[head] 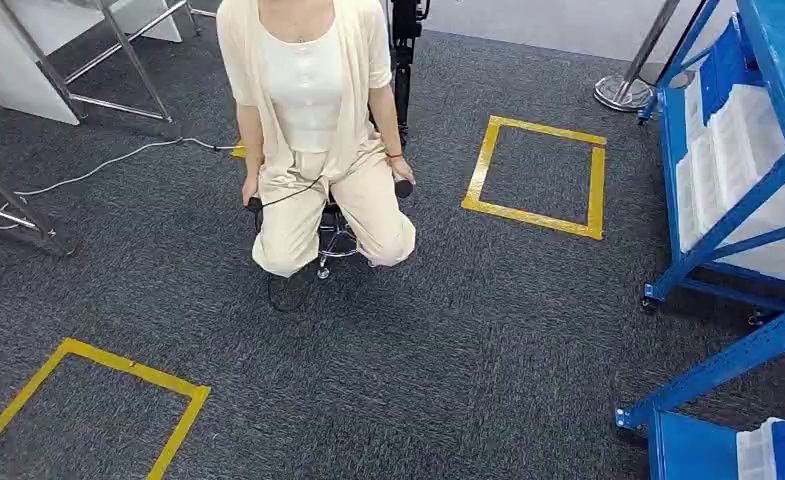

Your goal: Take the parts from the cabinet and place them on the table.

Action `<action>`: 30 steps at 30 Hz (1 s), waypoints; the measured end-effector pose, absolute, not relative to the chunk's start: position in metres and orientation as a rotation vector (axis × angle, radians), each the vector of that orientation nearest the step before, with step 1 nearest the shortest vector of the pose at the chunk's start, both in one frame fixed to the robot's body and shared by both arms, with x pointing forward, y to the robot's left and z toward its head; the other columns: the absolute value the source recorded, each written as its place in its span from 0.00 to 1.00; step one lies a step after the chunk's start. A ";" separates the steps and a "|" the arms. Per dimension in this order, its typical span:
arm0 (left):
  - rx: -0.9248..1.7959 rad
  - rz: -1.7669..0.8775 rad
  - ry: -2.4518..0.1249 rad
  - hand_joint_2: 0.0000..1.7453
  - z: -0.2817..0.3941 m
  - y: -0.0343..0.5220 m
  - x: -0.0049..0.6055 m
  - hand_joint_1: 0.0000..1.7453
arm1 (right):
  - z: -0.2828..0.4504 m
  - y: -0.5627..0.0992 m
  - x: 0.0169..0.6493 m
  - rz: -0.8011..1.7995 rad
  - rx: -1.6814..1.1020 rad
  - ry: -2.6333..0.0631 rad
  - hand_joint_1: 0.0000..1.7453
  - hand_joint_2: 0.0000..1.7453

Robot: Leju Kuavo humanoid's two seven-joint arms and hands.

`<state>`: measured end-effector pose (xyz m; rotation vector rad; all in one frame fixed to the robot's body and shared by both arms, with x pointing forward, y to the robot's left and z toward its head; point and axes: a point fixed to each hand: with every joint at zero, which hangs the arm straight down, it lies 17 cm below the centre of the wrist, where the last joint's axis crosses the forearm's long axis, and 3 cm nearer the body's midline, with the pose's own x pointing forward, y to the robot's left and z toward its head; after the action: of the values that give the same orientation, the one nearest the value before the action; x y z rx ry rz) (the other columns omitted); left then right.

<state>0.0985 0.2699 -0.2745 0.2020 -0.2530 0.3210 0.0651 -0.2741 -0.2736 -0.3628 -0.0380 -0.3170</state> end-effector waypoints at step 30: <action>0.218 0.314 -0.196 0.00 -0.276 0.271 0.093 0.00 | -0.273 -0.273 0.063 -0.252 -0.372 -0.019 0.00 0.00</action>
<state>0.0928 0.2715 -0.2761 0.2185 -0.1961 0.3138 0.0626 -0.2730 -0.2731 -0.3724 -0.0187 -0.2524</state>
